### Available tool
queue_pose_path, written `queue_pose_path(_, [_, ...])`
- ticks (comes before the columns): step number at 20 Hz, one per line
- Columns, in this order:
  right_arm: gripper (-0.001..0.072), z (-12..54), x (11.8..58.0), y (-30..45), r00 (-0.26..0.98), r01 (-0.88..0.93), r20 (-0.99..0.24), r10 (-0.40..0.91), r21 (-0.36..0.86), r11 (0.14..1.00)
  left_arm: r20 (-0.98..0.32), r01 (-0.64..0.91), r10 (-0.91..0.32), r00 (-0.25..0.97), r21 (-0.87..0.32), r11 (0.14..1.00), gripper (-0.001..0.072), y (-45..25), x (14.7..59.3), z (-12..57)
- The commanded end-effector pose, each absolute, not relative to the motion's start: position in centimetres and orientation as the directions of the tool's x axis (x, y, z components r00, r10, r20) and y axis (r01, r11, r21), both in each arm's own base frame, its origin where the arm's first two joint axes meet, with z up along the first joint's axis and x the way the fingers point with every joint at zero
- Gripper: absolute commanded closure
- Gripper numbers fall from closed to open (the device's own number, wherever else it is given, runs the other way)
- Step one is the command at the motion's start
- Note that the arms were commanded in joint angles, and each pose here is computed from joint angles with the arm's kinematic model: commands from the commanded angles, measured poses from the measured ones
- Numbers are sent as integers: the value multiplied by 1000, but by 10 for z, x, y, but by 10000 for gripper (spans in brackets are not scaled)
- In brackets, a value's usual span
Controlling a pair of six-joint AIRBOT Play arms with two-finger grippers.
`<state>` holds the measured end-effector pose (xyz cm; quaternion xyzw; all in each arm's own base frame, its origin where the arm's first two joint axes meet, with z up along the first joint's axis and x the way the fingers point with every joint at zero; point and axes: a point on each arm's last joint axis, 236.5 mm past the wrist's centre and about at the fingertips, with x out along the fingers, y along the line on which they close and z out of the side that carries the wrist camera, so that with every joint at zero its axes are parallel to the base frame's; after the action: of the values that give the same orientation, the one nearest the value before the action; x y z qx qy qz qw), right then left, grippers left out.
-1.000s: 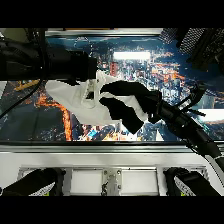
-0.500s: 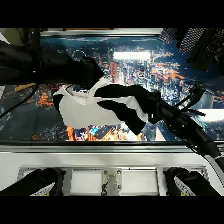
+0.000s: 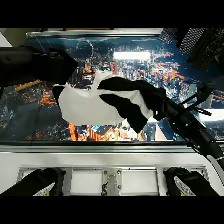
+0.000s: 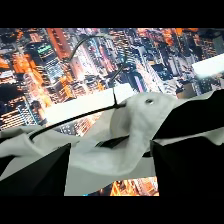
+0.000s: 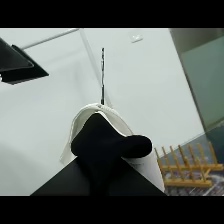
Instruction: Fold the clothes and pants, and hang the long-sleeved shirts on hangers.
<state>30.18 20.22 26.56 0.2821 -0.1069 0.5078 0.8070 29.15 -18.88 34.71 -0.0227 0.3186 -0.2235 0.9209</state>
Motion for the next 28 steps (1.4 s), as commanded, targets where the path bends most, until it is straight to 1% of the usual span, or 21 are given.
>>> queue_pose_path(1, [706, 299, 312, 161, 514, -857, 514, 687, 280, 433, -594, 348, -369, 715, -156, 924, 192, -174, 294, 343])
queue_pose_path(3, [706, 318, 321, 126, 574, -809, 512, 639, 233, 539, -622, 343, -357, 697, -148, 928, 526, -177, 299, 333])
queue_pose_path(4, [706, 326, 325, 108, 609, -775, 498, 617, 207, 598, -631, 343, -353, 691, -145, 928, 643, -181, 303, 328])
queue_pose_path(5, [706, 334, 327, 89, 644, -734, 485, 591, 174, 657, -640, 342, -349, 685, -141, 929, 695, -184, 307, 324])
queue_pose_path(7, [706, 353, 326, 48, 703, -640, 486, 519, 116, 759, -663, 340, -337, 669, -131, 931, 695, -189, 316, 313])
queue_pose_path(10, [706, 382, 315, -22, 777, -450, 519, 356, 63, 891, -686, 338, -325, 650, -122, 933, 695, -199, 329, 298])
queue_pose_path(13, [706, 406, 298, -90, 826, -223, 539, 162, 50, 974, -681, 346, -329, 654, -117, 931, 695, -208, 343, 291])
queue_pose_path(15, [706, 418, 289, -132, 840, -57, 542, 12, 67, 996, -670, 359, -335, 662, -109, 927, 695, -214, 351, 290])
queue_pose_path(18, [706, 440, 269, -182, 814, 184, 552, -180, 50, 982, -663, 379, -339, 667, -89, 921, 695, -220, 360, 287])
queue_pose_path(20, [706, 461, 249, -210, 766, 338, 567, -302, 43, 940, -663, 384, -339, 667, -83, 920, 695, -224, 364, 284])
queue_pose_path(22, [706, 481, 225, -234, 702, 475, 582, -410, 45, 879, -670, 391, -335, 662, -72, 918, 695, -226, 368, 279])
queue_pose_path(26, [706, 517, 182, -268, 576, 640, 611, -543, 76, 764, -688, 393, -326, 649, -64, 917, 695, -229, 373, 268])
queue_pose_path(28, [706, 531, 169, -280, 527, 687, 620, -581, 92, 721, -691, 394, -324, 646, -61, 917, 695, -230, 374, 266])
